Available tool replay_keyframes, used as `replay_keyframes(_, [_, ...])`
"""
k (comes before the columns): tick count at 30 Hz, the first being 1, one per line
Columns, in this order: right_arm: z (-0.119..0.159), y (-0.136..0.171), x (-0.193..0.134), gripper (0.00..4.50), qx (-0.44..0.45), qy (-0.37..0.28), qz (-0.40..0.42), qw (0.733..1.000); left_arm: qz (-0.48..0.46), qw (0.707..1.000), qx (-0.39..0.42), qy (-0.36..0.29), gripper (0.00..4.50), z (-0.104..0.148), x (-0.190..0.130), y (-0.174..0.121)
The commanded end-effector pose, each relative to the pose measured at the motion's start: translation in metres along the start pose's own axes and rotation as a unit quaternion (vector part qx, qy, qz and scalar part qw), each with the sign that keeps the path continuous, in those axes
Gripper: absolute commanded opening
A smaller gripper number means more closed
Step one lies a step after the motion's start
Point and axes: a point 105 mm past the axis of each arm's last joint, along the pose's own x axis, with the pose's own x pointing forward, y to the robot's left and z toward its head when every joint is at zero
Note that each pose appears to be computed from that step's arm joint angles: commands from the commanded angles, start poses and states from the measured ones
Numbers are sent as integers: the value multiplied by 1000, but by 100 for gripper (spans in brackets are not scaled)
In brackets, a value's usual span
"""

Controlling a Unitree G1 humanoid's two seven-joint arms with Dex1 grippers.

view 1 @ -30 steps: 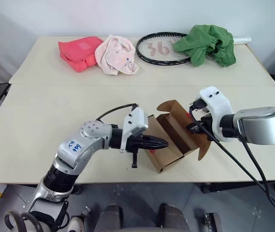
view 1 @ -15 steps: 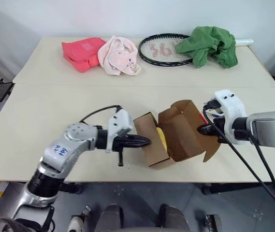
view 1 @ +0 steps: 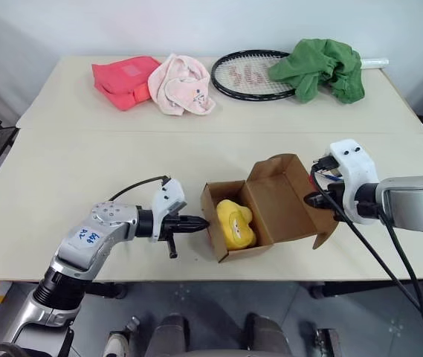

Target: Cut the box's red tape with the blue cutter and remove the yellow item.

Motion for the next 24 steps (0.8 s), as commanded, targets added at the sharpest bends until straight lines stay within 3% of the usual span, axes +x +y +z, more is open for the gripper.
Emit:
replay_keyframes(1, [-1, 21, 2, 3, -16, -5, 33, 999, -2, 1000, 16, -15, 0, 9, 4, -4])
replay_keyframes(4, [-2, 22, 3, 3, -13, -7, 32, 999, 10, 1000, 14, -17, 0, 8, 5, -1])
replay_keyframes(8, [9, 21, -3, 137, -5, -40, 40, 998, 17, 1000, 10, -10, 0, 3, 5, 1])
replay_keyframes(13, [24, 19, -30, 311, -56, -106, 85, 989, 23, 1000, 8, -8, 0, 0, 3, 4])
replay_keyframes(17, [27, 9, -56, 446, -83, -203, 122, 968, 26, 999, 15, -12, 0, 2, -4, 8])
replay_keyframes(20, [24, -10, -71, 446, -76, -260, 126, 954, 36, 999, 31, -16, 0, 2, -21, 14])
replay_keyframes(24, [30, -30, -97, 450, -107, -382, 131, 909, 46, 997, 61, -28, 88, 7, -55, 21])
